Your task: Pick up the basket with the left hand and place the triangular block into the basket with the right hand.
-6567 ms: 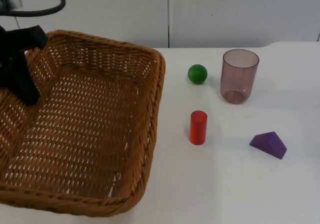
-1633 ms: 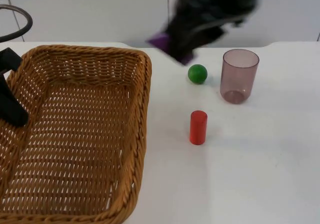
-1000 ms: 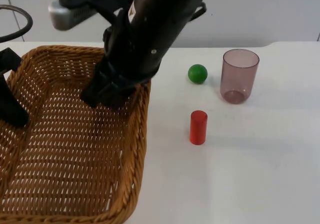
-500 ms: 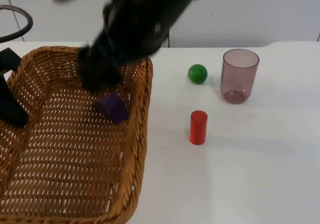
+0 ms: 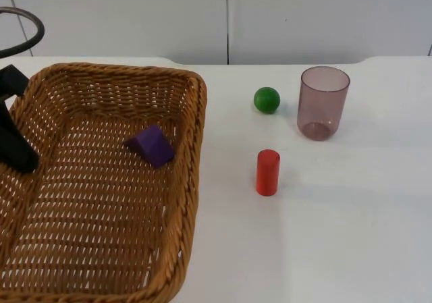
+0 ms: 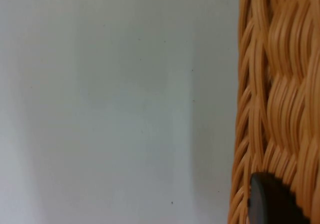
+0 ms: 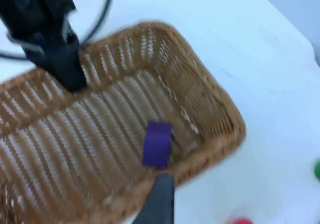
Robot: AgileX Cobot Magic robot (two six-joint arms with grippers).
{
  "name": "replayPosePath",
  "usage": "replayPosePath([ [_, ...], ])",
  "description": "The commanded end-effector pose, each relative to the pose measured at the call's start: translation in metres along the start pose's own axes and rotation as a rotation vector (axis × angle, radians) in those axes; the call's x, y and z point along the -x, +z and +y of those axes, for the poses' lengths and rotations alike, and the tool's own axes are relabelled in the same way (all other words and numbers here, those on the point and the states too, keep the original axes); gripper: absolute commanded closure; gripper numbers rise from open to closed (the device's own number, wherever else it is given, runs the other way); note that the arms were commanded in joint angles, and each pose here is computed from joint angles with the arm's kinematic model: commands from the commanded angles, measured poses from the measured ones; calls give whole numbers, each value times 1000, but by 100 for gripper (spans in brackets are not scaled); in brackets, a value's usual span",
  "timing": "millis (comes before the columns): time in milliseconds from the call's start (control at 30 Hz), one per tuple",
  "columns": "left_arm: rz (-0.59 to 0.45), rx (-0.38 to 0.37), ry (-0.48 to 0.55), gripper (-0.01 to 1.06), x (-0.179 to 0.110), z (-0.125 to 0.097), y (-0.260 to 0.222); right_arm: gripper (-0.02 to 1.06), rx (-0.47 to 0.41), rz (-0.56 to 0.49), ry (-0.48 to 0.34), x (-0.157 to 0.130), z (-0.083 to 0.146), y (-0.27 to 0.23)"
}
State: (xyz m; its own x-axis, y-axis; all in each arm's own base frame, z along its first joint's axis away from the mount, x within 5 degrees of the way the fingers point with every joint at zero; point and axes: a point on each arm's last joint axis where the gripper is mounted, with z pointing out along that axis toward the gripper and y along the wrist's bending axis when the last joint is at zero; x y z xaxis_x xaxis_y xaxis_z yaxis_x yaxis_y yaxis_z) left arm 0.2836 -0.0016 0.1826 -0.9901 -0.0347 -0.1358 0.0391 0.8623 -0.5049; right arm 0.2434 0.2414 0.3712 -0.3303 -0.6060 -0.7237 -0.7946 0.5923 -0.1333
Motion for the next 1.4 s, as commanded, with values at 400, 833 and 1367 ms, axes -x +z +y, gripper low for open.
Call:
replayPosePath([
  [400,-52,-2,-53,105,3,-2,-3,26,-44,-89,95,-72,7,-71],
  [833,-36,19,-104,105,37,29,49,26,-50,-143,128,-77,11,-108],
  [1367,-34,49,-108,72,51,52,82,26,-51,-122,123,-79,11,-109],
])
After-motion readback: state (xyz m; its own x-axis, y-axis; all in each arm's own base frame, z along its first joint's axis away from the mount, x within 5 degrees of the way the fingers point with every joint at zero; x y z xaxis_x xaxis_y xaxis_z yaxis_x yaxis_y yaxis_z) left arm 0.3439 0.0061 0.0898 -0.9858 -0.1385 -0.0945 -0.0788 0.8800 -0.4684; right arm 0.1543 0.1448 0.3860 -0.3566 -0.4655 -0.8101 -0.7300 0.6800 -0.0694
